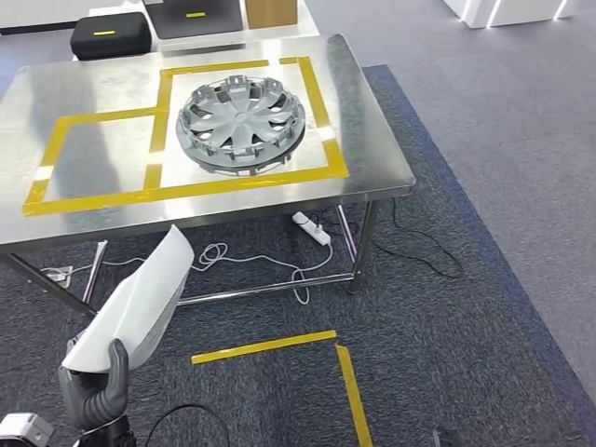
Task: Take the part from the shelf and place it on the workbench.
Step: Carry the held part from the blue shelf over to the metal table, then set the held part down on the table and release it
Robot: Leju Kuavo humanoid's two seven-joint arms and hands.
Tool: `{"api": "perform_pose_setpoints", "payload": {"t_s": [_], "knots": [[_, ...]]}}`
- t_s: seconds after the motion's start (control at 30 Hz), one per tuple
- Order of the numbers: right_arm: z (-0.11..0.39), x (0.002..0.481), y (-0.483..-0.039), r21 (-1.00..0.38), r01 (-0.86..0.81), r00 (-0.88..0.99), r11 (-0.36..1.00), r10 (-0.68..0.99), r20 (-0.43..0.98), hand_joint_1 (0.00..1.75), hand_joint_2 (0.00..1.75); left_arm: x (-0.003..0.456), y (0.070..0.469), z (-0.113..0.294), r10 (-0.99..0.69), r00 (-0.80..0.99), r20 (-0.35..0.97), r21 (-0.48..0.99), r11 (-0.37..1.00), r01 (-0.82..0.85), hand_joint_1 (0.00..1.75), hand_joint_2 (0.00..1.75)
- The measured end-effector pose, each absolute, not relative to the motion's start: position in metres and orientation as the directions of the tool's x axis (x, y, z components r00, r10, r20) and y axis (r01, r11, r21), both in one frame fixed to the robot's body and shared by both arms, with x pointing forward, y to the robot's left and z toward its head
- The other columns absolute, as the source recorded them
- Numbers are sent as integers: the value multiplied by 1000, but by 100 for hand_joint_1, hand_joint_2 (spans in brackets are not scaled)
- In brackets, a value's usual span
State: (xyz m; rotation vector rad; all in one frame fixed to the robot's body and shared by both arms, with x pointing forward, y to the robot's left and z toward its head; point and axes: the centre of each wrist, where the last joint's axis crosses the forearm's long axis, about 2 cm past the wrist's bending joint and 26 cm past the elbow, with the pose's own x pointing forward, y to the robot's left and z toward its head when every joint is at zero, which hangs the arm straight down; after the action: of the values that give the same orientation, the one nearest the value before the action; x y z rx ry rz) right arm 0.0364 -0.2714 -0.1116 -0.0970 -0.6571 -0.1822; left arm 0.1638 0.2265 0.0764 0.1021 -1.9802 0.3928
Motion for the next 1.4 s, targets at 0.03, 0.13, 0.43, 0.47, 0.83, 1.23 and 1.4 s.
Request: {"api": "perform_pose_setpoints", "payload": {"t_s": [0.03, 0.13, 0.43, 0.47, 0.83, 1.23, 1.4], "knots": [[-112, 37, -271, -31, 197, 776, 980, -137, 615, 0, 175, 163, 227, 76, 103, -431, 897, -227, 942, -247, 175, 175], [-111, 38, -270, -29, 198, 775, 980, -138, 617, 0, 175, 164, 227, 77, 101, -433, 896, -226, 942, -248, 175, 175], [-111, 38, -270, -30, 202, 774, 979, -140, 618, 0, 175, 165, 228, 78, 97, -438, 894, -224, 942, -248, 175, 175], [-111, 38, -270, -33, 204, 773, 978, -140, 619, 0, 175, 165, 228, 78, 96, -440, 893, -225, 942, -249, 175, 175], [-111, 36, -261, -34, 225, 758, 974, -153, 634, 0, 175, 162, 229, 78, 93, -437, 894, -224, 940, -256, 175, 175], [-111, 37, -268, -20, 225, 758, 974, -162, 631, 0, 175, 163, 229, 79, 89, -440, 894, -220, 941, -258, 175, 175], [-112, 35, -269, -7, 242, 755, 970, -184, 629, 0, 175, 161, 230, 78, 88, -437, 895, -219, 941, -259, 175, 175]]}}
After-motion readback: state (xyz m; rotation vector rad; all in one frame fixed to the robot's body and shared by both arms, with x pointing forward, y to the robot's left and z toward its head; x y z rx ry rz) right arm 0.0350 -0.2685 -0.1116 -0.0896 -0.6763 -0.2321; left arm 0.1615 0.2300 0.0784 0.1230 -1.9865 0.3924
